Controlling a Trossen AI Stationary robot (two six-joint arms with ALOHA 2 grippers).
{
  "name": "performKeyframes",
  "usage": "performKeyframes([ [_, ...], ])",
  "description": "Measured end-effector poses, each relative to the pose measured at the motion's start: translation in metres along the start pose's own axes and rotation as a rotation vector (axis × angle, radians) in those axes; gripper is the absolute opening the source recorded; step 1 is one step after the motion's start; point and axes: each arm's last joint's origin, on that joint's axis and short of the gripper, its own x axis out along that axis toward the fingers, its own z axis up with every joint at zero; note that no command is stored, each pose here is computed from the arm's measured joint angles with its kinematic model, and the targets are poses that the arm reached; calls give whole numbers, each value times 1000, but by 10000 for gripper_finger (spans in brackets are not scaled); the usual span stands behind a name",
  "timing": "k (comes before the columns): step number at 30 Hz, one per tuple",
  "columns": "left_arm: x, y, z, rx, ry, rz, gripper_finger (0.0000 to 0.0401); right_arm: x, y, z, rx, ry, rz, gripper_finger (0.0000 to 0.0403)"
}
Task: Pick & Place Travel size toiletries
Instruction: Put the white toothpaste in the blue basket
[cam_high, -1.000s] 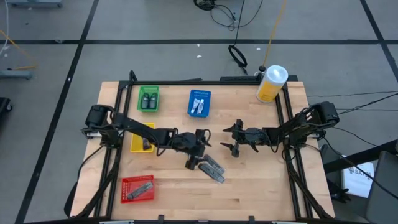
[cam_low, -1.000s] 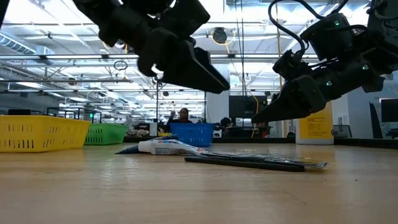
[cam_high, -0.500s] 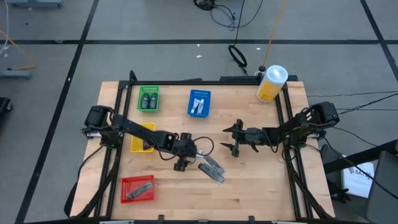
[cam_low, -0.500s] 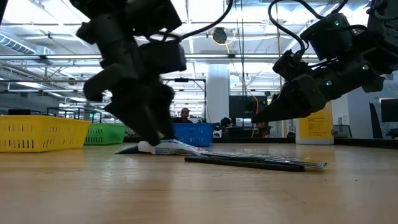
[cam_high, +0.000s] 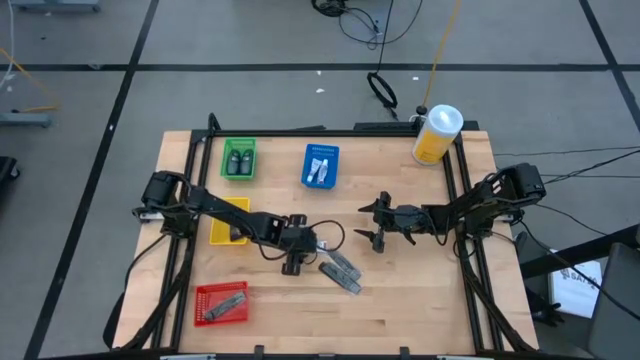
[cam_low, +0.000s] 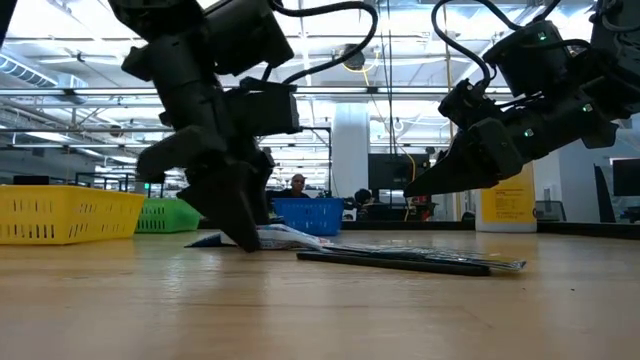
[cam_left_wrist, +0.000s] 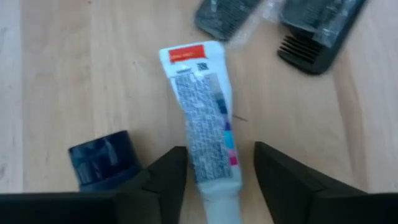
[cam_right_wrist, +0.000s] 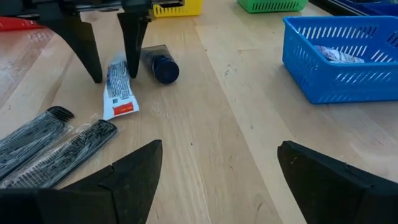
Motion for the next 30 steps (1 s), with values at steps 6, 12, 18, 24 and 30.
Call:
performKeyframes([
  [6, 0, 7, 4, -84, -45, -10, 114, 0, 0, 0, 0, 0, 0, 309],
  [12, 0, 17, 11, -217, -112, -67, 49, 0, 0, 0, -4, 0, 0, 309],
  [18, -5, 32, 27, -331, -191, -53, 24, 0, 0, 0, -4, 0, -1, 309],
  [24, -18, 59, 52, -400, -299, 20, 22, 0, 0, 0, -4, 1, -1, 308],
  [30, -36, 110, 64, -532, -291, 187, 22, 0, 0, 0, -4, 1, -1, 308],
])
